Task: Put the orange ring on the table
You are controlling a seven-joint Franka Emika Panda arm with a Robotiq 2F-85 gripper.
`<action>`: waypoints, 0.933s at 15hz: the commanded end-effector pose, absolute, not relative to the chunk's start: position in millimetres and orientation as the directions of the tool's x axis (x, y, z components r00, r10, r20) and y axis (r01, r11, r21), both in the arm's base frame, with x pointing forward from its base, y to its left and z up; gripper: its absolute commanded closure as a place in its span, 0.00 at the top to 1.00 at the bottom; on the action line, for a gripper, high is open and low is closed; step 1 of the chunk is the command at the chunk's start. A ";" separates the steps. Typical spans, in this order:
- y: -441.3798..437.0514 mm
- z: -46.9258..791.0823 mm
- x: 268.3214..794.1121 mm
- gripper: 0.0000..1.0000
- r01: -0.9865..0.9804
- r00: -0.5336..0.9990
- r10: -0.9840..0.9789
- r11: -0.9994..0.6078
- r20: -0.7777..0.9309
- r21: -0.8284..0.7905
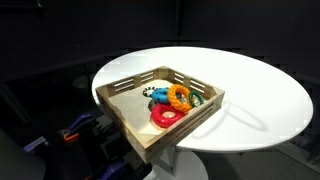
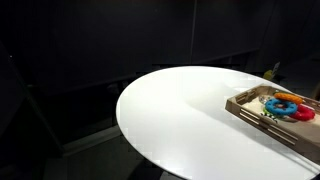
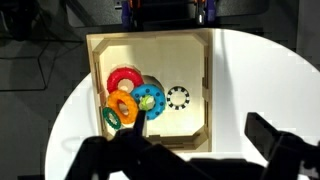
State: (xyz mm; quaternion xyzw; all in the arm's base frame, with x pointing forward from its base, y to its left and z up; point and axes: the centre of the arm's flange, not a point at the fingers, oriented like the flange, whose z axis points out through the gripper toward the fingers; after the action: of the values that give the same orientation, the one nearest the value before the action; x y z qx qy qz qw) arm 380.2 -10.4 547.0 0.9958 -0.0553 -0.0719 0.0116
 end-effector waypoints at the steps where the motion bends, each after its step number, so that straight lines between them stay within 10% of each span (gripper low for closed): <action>1: -38.1 515.5 385.8 1.00 -0.126 0.985 -0.127 -0.992 -0.116 0.014; 14: -90.5 428.3 390.8 1.00 -0.218 0.961 -0.225 -0.974 -0.160 0.060</action>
State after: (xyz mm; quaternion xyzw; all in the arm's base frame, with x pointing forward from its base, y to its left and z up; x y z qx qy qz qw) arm 390.8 -90.5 428.3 0.9900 -0.1119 -0.0833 0.0207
